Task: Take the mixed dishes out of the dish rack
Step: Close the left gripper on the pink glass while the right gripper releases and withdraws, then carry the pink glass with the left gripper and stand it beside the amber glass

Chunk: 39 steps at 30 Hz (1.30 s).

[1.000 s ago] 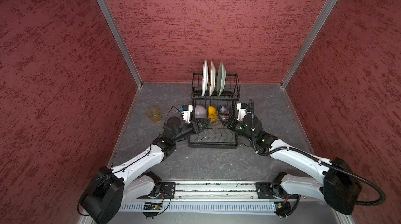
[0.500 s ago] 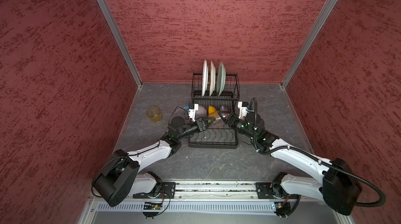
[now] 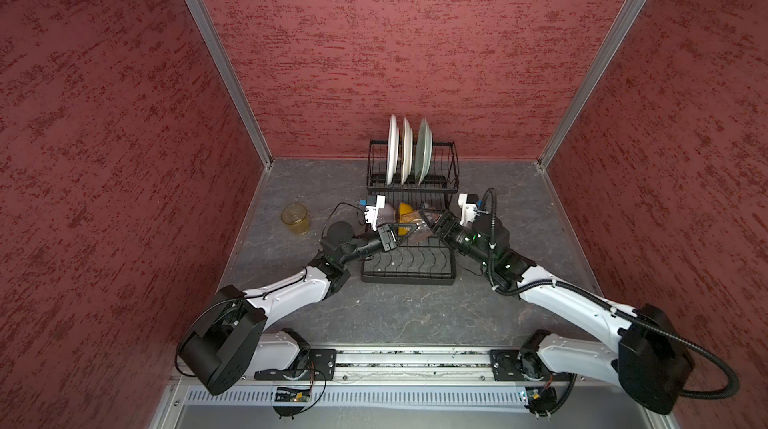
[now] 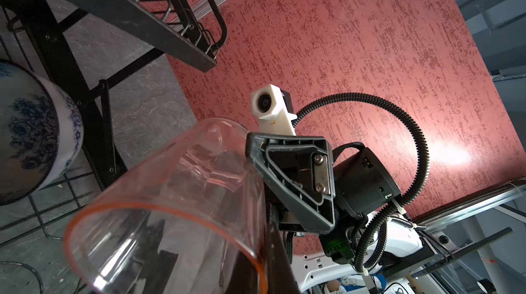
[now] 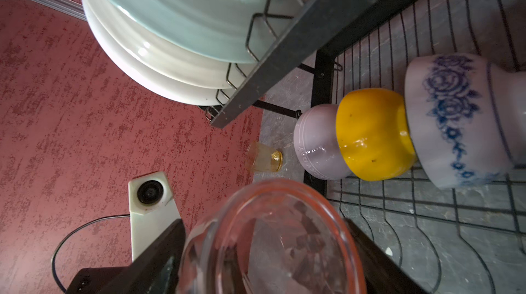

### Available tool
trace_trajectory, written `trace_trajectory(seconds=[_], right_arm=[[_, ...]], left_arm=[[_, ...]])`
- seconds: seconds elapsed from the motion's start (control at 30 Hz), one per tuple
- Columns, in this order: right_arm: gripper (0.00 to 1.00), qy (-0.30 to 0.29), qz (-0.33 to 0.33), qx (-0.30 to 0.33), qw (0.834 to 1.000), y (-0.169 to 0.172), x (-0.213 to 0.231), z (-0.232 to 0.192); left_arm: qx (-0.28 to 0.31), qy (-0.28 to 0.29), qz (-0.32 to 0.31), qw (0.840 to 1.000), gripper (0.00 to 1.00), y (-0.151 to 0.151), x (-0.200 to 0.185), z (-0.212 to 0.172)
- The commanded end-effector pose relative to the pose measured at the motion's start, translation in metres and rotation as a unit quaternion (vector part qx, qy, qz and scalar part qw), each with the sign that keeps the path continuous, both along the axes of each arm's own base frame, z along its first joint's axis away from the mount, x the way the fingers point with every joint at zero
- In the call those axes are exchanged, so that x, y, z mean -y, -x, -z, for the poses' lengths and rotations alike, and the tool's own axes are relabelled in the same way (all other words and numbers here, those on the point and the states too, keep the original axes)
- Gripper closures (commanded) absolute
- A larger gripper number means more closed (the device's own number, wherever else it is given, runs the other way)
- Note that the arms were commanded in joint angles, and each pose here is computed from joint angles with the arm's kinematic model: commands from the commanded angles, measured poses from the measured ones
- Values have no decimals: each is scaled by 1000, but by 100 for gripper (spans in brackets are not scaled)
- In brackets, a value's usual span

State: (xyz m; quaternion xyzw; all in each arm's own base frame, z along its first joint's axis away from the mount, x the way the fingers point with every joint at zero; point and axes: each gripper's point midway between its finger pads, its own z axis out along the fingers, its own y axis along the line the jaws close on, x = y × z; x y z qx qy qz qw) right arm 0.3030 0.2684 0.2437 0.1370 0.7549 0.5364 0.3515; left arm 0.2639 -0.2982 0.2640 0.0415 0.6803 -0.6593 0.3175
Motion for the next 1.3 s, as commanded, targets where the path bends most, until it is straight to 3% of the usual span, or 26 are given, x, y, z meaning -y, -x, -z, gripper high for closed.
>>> trace_trajectory(seconds=[0.0,0.3,0.67,0.77,0.87,1.0,1.27], right_arm=[[5,3,-16,11,1000,8,0,-2],[1,70,42,16,997,7,44,3],[1,191,110,46,974,17,95,6],[1,220,119,50,967,15,103,12],[1,241,118,51,962,11,105,17],[1,268,101,39,957,0,103,24],[1,292,67,46,953,-8,94,25]], left_arm=[[-10,-30,-22,999,100,-7,-4,12],[-12,-83,-53,995,100,-4,-18,18],[-56,-176,-151,971,100,4,-70,29],[-66,-224,-196,952,100,6,-96,32],[-80,-284,-256,921,100,8,-129,40],[-99,-323,-321,885,100,5,-164,47],[-128,-391,-382,828,100,-13,-210,60]])
